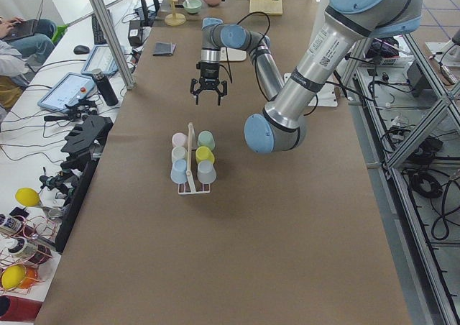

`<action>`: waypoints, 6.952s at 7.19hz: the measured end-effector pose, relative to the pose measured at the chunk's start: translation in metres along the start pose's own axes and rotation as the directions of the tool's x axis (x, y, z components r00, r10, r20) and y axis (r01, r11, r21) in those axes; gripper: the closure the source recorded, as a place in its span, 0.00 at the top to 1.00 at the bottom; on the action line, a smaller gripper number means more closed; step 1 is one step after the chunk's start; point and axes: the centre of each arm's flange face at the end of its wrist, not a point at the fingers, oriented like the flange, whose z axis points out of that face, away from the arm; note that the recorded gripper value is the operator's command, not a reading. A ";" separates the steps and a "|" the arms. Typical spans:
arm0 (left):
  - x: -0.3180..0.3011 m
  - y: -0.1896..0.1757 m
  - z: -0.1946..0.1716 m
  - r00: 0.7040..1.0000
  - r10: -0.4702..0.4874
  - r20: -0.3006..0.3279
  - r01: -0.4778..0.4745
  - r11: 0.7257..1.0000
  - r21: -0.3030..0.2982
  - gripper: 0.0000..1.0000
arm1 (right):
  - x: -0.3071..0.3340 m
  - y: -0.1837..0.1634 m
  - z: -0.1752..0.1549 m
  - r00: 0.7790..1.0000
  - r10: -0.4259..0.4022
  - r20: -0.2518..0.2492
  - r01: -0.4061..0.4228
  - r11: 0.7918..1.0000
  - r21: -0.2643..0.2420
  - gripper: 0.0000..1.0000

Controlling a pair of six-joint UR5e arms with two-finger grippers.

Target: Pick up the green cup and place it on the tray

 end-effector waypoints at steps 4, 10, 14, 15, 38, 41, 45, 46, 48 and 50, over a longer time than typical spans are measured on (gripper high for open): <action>0.042 -0.035 0.041 0.949 0.282 0.137 -0.221 0.912 -0.346 0.98 | -0.073 0.001 0.059 0.995 0.059 0.085 -0.053 0.996 -0.079 0.98; 0.056 -0.083 0.102 0.928 0.325 0.184 -0.152 0.779 -0.609 0.95 | -0.101 0.001 0.140 0.992 0.078 0.098 -0.067 0.992 -0.109 0.93; 0.051 -0.088 0.133 0.905 0.370 0.209 -0.136 0.718 -0.683 0.93 | -0.105 0.010 0.148 0.994 0.071 0.086 -0.060 0.991 -0.121 0.72; 0.050 -0.089 0.140 0.900 0.381 0.210 -0.136 0.706 -0.695 0.93 | -0.103 0.011 0.147 0.994 0.072 0.086 -0.061 0.991 -0.121 0.65; 0.078 -0.072 0.186 0.887 0.398 0.233 -0.134 0.706 -0.695 0.89 | -0.211 -0.126 0.092 0.982 0.134 0.130 -0.109 0.978 -0.178 0.00; 0.113 -0.056 0.205 0.875 0.417 0.247 -0.143 0.710 -0.690 0.90 | -0.307 -0.141 0.102 0.992 0.076 0.097 -0.061 0.987 -0.146 0.00; 0.125 -0.060 0.206 0.852 0.450 0.268 -0.157 0.708 -0.689 0.92 | -0.395 -0.150 0.106 0.991 0.087 0.105 -0.075 0.991 -0.114 0.00; 0.124 -0.060 0.202 0.841 0.461 0.282 -0.156 0.707 -0.690 0.93 | -0.410 -0.148 0.109 0.990 0.098 0.103 -0.087 0.990 -0.110 0.00; 0.121 -0.058 0.196 0.819 0.481 0.313 -0.149 0.705 -0.693 0.93 | -0.432 -0.150 0.120 0.988 0.112 0.105 -0.102 0.990 -0.098 0.00; 0.119 -0.048 0.199 0.805 0.492 0.332 -0.141 0.702 -0.698 0.93 | -0.446 -0.155 0.135 0.987 0.116 0.109 -0.108 0.991 -0.079 0.00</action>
